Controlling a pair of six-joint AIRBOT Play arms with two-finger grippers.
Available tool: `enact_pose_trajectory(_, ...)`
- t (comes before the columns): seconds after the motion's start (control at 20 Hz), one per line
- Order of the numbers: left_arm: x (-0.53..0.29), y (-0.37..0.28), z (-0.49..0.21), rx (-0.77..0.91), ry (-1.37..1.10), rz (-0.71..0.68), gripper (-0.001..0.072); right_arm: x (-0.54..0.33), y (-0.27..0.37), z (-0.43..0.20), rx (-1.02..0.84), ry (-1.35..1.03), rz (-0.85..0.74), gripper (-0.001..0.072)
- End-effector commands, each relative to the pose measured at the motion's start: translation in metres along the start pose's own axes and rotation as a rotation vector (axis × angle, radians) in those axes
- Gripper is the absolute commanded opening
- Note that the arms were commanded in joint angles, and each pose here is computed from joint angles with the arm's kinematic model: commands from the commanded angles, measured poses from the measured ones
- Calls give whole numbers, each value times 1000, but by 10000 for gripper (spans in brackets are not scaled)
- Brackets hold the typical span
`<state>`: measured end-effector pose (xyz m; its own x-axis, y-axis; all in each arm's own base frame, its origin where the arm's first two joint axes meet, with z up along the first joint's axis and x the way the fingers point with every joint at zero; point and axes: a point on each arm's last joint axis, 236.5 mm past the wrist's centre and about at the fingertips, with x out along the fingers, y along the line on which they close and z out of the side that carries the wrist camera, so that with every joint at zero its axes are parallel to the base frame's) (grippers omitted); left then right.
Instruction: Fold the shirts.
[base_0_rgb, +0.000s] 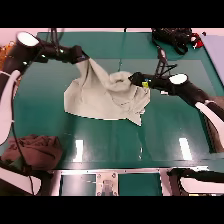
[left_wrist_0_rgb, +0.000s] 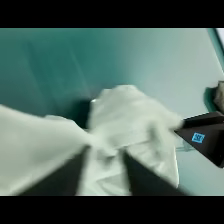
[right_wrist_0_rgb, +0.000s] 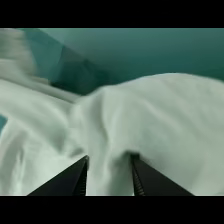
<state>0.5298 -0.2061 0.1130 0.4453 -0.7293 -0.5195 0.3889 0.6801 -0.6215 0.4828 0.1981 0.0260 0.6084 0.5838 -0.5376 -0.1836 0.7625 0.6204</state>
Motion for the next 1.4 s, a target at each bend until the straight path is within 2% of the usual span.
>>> enact_pose_trajectory(0.0,6,34,-15,-145,58,14,677,5,-28,0,56,89,27,335)
enact_pose_trajectory(0.15,-44,39,-32,-205,195,-31,678,-54,-60,23,118,110,60,334)
enact_pose_trajectory(0.25,-73,50,-48,-280,277,-38,677,-89,-93,16,168,146,41,334)
enact_pose_trajectory(0.35,-93,76,-78,-341,387,50,652,-106,-121,-7,266,167,19,337)
enact_pose_trajectory(0.45,-108,108,-122,-395,540,207,650,-110,-147,-39,368,189,-14,434)
enact_pose_trajectory(0.55,-115,120,-160,-460,643,266,650,-106,-168,-65,421,189,-67,433)
enact_pose_trajectory(0.65,-114,124,-195,-519,713,268,650,-97,-176,-76,439,193,-98,429)
enact_pose_trajectory(0.75,-112,129,-230,-567,762,282,650,-87,-179,-79,441,204,-104,385)
enact_pose_trajectory(0.8,-111,129,-243,-582,778,280,650,-80,-180,-78,442,209,-102,360)
enact_pose_trajectory(1.1,-95,141,-283,-653,772,303,650,-43,-172,-66,406,245,-66,347)
enact_pose_trajectory(1.2,-81,151,-278,-658,692,317,650,-38,-172,-68,408,255,-62,292)
enact_pose_trajectory(1.35,-56,159,-247,-679,517,291,649,-35,-170,-70,405,261,-60,291)
